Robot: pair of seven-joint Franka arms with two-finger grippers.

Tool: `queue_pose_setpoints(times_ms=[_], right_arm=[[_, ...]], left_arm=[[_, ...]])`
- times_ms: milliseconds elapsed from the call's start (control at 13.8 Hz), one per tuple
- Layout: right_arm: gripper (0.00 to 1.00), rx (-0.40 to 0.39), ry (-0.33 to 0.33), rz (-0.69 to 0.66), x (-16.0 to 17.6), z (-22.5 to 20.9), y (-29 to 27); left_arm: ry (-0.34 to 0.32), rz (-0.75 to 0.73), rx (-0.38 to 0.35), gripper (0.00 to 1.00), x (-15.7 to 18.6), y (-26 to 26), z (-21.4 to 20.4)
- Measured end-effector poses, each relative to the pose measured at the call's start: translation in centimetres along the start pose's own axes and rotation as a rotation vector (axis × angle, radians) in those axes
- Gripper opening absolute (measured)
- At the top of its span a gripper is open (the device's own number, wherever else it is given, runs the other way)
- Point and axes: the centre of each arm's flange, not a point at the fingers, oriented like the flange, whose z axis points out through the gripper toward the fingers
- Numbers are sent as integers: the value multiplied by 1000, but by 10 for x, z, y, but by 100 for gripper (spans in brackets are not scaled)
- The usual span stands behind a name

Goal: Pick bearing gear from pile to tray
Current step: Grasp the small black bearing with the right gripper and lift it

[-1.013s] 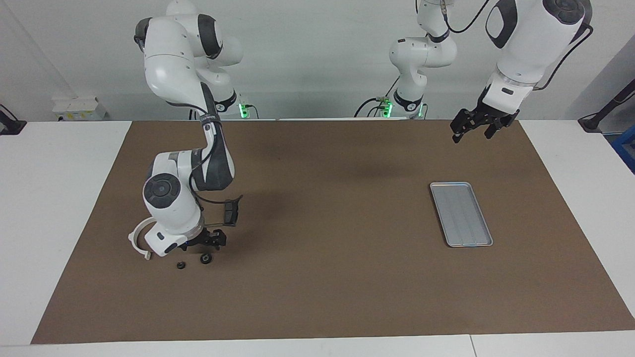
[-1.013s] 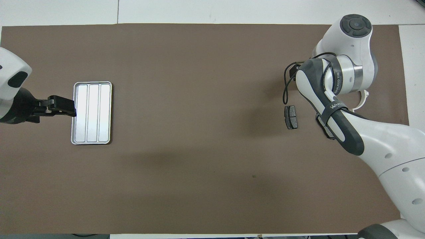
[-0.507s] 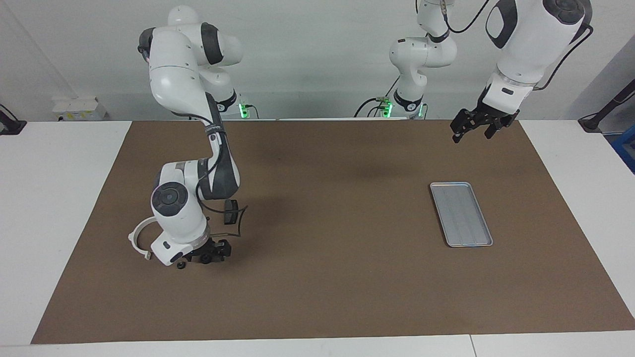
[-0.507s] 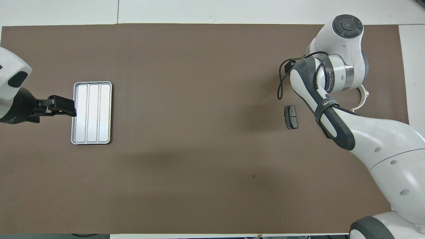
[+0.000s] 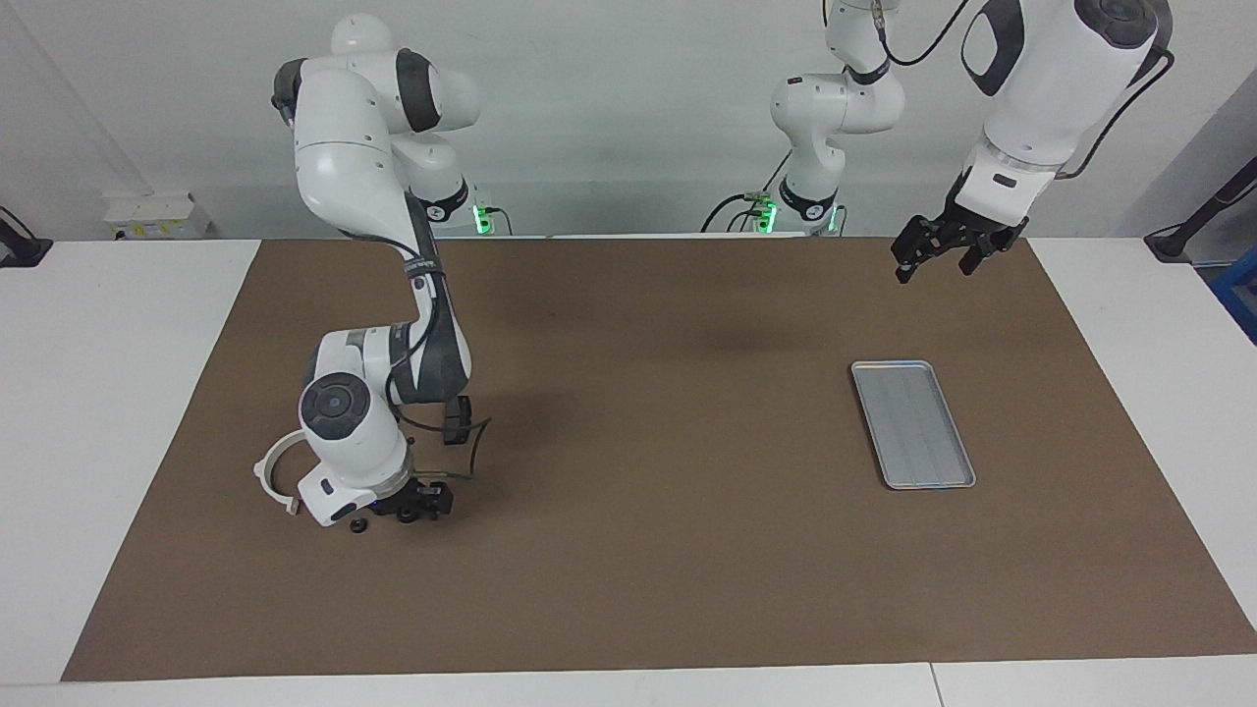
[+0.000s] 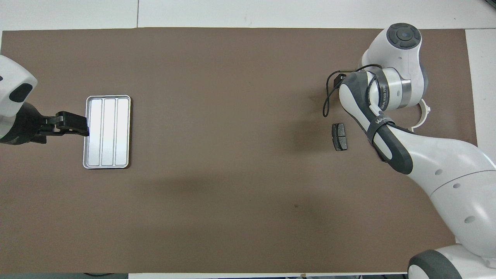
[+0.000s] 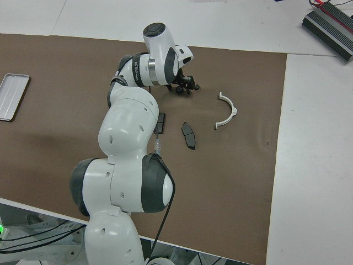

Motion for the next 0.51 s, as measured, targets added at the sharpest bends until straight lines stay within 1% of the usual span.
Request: queue_pose_setpoints(times_ms=[145, 289, 362, 434, 507], right_arm=[[89, 0, 0, 1, 0, 0, 0], [80, 1, 1, 0, 0, -1, -1], [78, 1, 1, 0, 0, -2, -1], [71, 2, 3, 0, 0, -3, -1], [71, 2, 3, 1, 0, -3, -1]], left_arm=[[0, 0, 0, 100, 0, 0, 0], [0, 0, 0, 100, 0, 0, 0], [0, 0, 0, 100, 0, 0, 0], [0, 0, 0, 100, 0, 0, 0], [0, 0, 0, 100, 0, 0, 0]])
